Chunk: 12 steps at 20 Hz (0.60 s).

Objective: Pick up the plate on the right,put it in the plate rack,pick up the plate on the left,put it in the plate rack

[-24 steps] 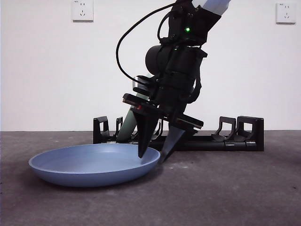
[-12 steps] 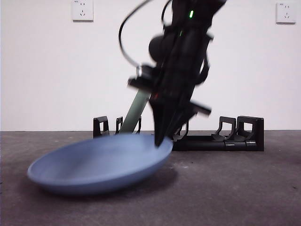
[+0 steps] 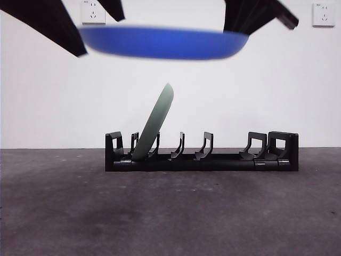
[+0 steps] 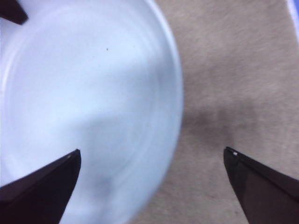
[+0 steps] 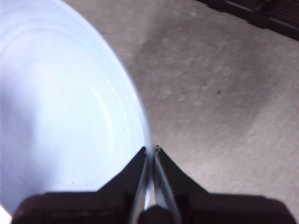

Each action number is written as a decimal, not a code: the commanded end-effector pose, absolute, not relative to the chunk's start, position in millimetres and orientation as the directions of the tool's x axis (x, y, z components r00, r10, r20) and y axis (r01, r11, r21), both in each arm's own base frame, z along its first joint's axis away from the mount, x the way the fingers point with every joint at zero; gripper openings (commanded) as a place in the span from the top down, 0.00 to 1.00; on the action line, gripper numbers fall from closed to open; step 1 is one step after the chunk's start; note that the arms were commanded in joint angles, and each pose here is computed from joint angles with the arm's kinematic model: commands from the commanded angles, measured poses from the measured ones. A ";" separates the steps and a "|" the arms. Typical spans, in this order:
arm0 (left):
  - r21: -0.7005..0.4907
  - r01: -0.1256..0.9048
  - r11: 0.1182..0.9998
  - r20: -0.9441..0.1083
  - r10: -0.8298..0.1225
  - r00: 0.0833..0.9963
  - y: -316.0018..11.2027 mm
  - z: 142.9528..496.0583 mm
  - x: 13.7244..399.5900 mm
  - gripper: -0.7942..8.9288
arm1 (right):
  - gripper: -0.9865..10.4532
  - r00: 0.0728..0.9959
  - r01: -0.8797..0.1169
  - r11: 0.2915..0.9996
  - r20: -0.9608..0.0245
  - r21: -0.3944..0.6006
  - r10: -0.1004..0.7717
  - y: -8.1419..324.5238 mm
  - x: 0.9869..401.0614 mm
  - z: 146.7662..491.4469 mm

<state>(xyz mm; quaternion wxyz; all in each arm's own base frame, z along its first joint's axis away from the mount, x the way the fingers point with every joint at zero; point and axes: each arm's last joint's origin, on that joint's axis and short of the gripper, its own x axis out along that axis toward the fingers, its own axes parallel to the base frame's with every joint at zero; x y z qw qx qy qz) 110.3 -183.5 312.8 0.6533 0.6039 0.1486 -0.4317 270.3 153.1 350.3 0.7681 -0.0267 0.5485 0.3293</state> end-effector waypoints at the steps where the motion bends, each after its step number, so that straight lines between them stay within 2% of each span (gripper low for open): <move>1: 0.688 0.717 -0.114 -0.699 -0.372 0.611 -192.4 308.7 115.4 0.38 | 0.92 0.166 -0.545 0.765 -0.850 0.343 0.500 150.1 263.9 354.4; 2: 0.694 0.712 -0.111 -0.695 -0.362 0.621 -194.6 307.3 117.1 0.45 | 0.92 0.166 -0.545 0.765 -0.850 0.343 0.499 148.9 261.6 356.2; 5: 0.693 0.713 -0.108 -0.696 -0.356 0.623 -195.6 306.3 116.9 0.77 | 0.92 0.158 -0.542 0.767 -0.854 0.344 0.495 147.1 258.1 357.9; 7: 0.689 0.718 -0.099 -0.698 -0.354 0.622 -195.2 306.4 116.4 0.84 | 0.92 0.155 -0.540 0.768 -0.856 0.345 0.493 146.7 257.7 357.8; 9: 0.683 0.726 -0.088 -0.702 -0.357 0.617 -195.1 306.1 116.1 0.84 | 0.92 0.152 -0.539 0.768 -0.857 0.346 0.492 146.7 257.3 357.7; 11: 0.680 0.729 -0.085 -0.702 -0.363 0.613 -196.2 306.1 114.3 0.93 | 0.92 0.156 -0.536 0.772 -0.858 0.342 0.489 146.6 257.6 357.7; 12: 0.679 0.729 -0.087 -0.702 -0.366 0.611 -196.7 306.2 113.3 0.93 | 0.92 0.159 -0.534 0.775 -0.860 0.338 0.485 146.5 257.7 357.7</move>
